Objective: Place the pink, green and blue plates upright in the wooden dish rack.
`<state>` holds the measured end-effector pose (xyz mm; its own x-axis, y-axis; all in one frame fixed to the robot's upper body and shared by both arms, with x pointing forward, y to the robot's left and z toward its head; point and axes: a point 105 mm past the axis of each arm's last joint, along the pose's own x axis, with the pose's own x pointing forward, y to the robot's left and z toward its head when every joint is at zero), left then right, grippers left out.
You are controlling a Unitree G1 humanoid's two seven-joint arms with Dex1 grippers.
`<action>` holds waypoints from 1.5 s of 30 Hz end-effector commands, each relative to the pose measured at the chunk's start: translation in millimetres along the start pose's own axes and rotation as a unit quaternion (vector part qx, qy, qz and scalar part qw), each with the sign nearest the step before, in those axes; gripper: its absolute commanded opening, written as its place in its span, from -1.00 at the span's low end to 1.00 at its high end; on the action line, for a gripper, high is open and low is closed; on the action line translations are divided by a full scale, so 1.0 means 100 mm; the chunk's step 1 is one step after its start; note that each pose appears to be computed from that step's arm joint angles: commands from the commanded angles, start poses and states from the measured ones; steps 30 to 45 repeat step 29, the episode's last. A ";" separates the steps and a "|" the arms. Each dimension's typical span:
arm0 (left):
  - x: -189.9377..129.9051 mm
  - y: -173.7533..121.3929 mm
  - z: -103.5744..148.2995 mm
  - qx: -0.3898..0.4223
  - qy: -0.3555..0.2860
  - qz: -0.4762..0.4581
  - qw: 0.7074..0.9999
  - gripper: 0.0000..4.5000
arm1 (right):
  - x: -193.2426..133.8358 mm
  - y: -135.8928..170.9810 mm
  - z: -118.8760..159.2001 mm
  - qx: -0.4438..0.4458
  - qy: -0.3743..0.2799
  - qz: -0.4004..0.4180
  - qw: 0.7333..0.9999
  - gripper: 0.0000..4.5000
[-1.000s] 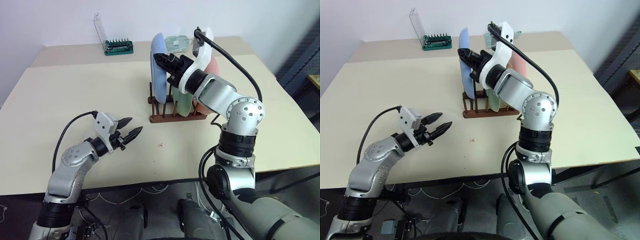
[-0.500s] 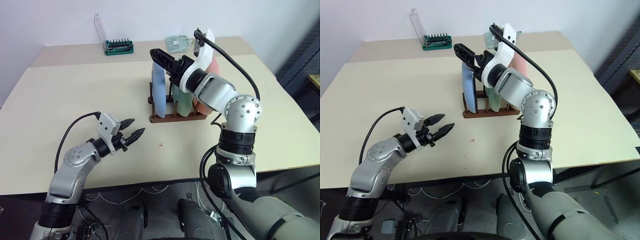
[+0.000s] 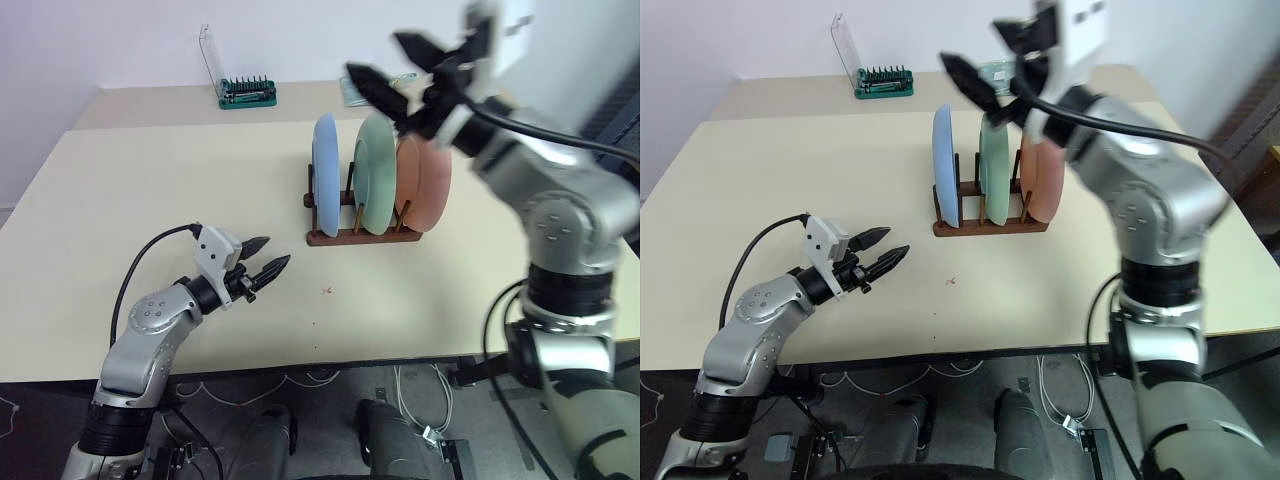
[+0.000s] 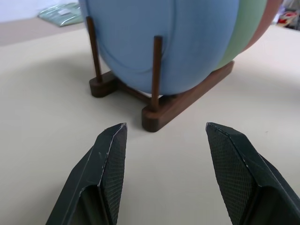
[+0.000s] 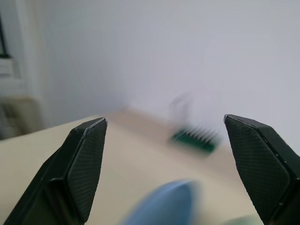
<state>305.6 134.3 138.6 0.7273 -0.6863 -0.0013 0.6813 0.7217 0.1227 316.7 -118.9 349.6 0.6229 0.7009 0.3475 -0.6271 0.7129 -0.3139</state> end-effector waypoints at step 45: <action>-0.23 0.54 -0.18 0.035 0.003 0.148 0.988 0.22 | -1.57 -0.56 -1.81 0.001 0.242 -0.109 0.964 0.80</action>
